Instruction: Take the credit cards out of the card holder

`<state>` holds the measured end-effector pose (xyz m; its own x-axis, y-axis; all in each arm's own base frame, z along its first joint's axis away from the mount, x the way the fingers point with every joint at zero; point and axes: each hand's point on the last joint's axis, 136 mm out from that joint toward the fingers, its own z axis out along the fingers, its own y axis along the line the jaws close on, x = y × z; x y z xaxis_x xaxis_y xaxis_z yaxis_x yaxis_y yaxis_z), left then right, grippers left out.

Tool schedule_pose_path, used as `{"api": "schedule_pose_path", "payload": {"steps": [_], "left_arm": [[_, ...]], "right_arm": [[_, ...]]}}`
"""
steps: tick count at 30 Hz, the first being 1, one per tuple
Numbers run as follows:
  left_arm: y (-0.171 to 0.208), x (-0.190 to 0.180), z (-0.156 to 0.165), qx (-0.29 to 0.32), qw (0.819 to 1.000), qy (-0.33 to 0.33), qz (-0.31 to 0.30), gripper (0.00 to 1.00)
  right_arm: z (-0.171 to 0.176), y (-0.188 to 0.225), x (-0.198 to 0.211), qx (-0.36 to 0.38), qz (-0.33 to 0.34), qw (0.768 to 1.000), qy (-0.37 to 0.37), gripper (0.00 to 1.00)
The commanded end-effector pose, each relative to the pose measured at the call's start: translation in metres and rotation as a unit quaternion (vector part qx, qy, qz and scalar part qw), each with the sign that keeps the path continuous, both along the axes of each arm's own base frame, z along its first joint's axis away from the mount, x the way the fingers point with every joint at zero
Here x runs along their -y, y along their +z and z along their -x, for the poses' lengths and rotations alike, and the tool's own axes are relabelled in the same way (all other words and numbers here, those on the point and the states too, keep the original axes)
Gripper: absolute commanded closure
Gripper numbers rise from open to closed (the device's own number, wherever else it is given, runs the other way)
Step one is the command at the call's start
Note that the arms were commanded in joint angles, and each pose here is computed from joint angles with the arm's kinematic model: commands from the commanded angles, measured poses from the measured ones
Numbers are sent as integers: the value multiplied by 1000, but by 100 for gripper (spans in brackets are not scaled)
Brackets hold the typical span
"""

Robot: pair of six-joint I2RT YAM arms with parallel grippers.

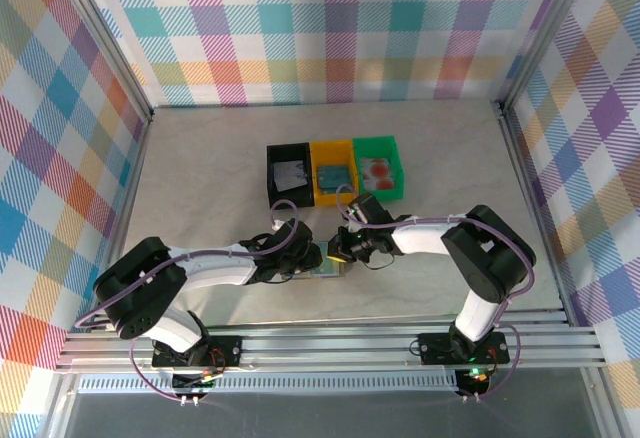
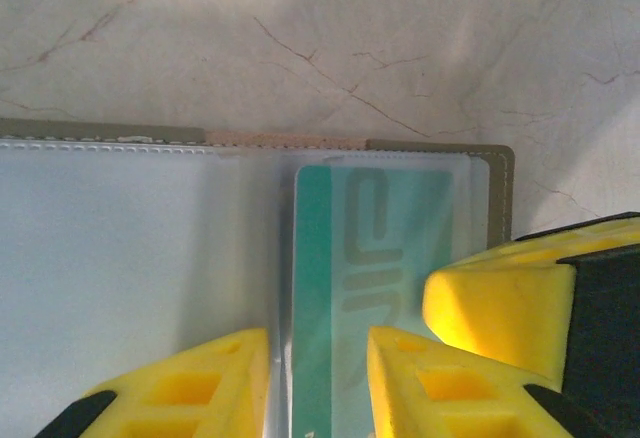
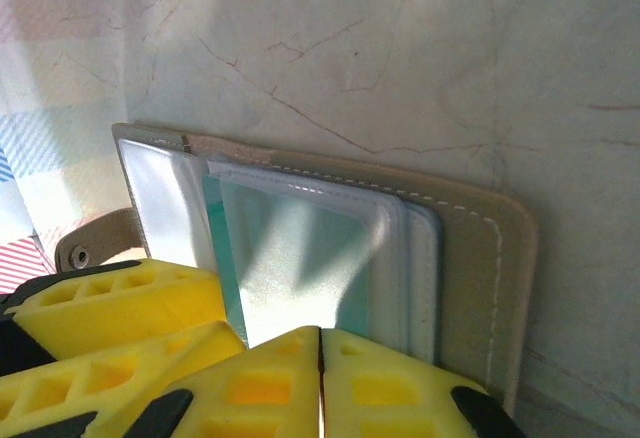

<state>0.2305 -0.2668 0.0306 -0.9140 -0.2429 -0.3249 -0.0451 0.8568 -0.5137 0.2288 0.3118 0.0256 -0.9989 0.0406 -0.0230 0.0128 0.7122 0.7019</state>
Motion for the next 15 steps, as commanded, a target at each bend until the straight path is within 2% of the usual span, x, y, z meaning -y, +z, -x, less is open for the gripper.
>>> {"api": "schedule_pose_path", "payload": {"steps": [1, 9, 15], "left_arm": [[0, 4, 4, 5, 1000, -14, 3, 70], [1, 7, 2, 7, 1000, -15, 5, 77], [15, -5, 0, 25, 1000, -8, -14, 73]], "right_arm": [[4, -8, 1, -12, 9, 1000, 1, 92], [5, -10, 1, -15, 11, 1000, 1, 93], [6, -13, 3, -16, 16, 1000, 1, 94]]}}
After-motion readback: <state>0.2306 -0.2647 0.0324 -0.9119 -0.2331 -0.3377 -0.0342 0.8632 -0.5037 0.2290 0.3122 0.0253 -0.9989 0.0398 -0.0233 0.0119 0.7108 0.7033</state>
